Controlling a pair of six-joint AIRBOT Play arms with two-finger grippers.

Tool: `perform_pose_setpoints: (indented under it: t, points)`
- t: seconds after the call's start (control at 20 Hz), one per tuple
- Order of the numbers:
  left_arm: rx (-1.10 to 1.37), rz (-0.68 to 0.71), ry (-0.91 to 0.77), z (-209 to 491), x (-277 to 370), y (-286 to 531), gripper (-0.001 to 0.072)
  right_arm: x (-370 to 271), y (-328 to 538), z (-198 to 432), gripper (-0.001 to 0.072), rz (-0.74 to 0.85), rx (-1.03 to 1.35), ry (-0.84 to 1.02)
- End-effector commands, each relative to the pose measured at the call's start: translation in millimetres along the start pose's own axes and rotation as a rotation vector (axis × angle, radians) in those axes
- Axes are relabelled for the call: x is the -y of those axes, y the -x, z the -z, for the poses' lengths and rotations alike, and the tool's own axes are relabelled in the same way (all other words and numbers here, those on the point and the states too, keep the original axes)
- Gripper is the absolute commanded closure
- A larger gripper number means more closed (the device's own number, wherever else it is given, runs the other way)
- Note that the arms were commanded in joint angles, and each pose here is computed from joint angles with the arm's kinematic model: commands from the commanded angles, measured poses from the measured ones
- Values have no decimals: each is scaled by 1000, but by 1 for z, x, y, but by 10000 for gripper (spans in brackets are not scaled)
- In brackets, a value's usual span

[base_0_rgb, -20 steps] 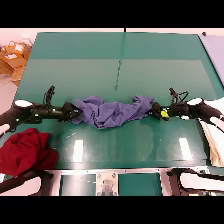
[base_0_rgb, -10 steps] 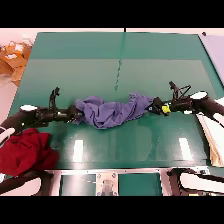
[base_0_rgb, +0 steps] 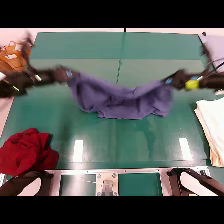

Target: Fold the shirts.

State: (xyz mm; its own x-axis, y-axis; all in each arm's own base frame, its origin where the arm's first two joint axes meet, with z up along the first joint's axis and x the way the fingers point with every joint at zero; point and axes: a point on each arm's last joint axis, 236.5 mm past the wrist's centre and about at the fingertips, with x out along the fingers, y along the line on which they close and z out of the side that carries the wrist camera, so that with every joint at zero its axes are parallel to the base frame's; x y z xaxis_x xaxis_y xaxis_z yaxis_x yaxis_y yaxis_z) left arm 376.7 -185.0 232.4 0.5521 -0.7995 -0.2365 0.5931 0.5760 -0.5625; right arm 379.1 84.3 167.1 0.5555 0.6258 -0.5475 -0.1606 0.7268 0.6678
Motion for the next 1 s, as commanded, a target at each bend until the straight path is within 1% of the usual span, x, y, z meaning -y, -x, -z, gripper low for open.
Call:
perform_pose_setpoints:
  t: [0.0, 0.15, 0.3, 0.35, 0.45, 0.6, 0.65, 0.75, 0.95]
  points:
    - [248, 27, -344, -107, 122, 71, 686, -92, 108, -61, 692, 11, 329, 214]
    - [348, 45, -545, -140, 206, 123, 685, -174, 212, -81, 693, 45, 667, 388]
    - [461, 43, -719, -160, 273, 169, 686, -242, 290, -65, 693, 81, 932, 543]
    - [512, 11, -753, -170, 284, 183, 685, -256, 303, -57, 692, 85, 980, 576]
    - [595, -87, -803, -188, 291, 206, 685, -268, 310, -43, 692, 77, 1000, 592]
    - [592, -215, -809, -205, 258, 203, 685, -249, 290, -41, 692, 83, 920, 552]
    - [569, -223, -782, -210, 242, 192, 685, -233, 277, -43, 693, 86, 882, 511]
    - [504, -225, -699, -222, 194, 155, 685, -187, 243, -49, 693, 92, 796, 401]
    - [309, -123, -445, -214, 75, 36, 684, -63, 141, -36, 693, 115, 568, 154]
